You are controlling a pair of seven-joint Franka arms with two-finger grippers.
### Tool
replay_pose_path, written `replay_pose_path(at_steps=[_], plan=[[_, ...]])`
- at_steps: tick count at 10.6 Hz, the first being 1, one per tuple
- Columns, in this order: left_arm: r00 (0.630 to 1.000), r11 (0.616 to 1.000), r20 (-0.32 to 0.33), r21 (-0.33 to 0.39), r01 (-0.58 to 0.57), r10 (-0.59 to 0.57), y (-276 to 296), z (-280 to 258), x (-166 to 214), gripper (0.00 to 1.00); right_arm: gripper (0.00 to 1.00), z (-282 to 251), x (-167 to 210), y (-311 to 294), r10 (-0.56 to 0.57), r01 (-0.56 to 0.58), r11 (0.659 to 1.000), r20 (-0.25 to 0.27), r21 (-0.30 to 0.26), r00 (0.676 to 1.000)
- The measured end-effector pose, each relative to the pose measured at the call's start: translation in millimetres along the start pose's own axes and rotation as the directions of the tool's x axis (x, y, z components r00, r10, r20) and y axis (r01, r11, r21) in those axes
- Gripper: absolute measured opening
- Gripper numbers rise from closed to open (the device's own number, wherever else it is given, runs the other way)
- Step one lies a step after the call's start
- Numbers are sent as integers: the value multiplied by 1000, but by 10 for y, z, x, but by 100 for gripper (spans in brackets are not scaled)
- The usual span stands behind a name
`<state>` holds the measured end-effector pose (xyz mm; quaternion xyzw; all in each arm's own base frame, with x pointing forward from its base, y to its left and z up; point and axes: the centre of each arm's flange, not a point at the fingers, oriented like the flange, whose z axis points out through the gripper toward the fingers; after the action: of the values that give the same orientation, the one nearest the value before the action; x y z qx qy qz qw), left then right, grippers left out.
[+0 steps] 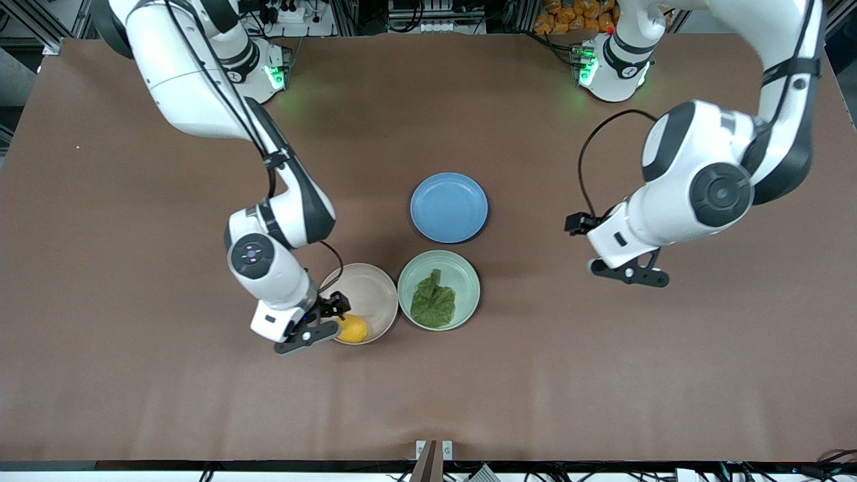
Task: Pick lemon and lettuce from plates
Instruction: 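Lower the right gripper onto the lemon while the left gripper reaches the lettuce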
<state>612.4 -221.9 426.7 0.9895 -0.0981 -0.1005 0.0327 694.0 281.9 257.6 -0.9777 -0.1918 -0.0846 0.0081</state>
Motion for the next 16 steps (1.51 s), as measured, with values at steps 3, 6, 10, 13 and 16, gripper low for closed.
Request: replay_pose_path(at_steps=[3, 6, 10, 13, 16], plan=[[999, 1000, -47, -20, 22, -22, 394, 396, 213, 100, 100, 88, 39, -74, -19, 19, 1000, -3, -15, 1000], [994, 999, -106, -35, 18, -22, 937, 847, 359, 100, 100, 267, 71, -91, -25, 25, 999, -26, -23, 999], [986, 998, -162, -59, 17, -27, 1219, 1149, 533, 100, 100, 353, 72, -228, -39, 38, 999, -28, -20, 999], [968, 993, -237, -105, 57, -81, 1592, 1403, 588, 100, 100, 430, 45, -294, -9, 9, 1000, -19, -19, 1000], [951, 988, -295, -144, 55, -96, 1909, 1668, 615, 100, 100, 454, 37, -318, 32, -33, 999, -16, -18, 999]])
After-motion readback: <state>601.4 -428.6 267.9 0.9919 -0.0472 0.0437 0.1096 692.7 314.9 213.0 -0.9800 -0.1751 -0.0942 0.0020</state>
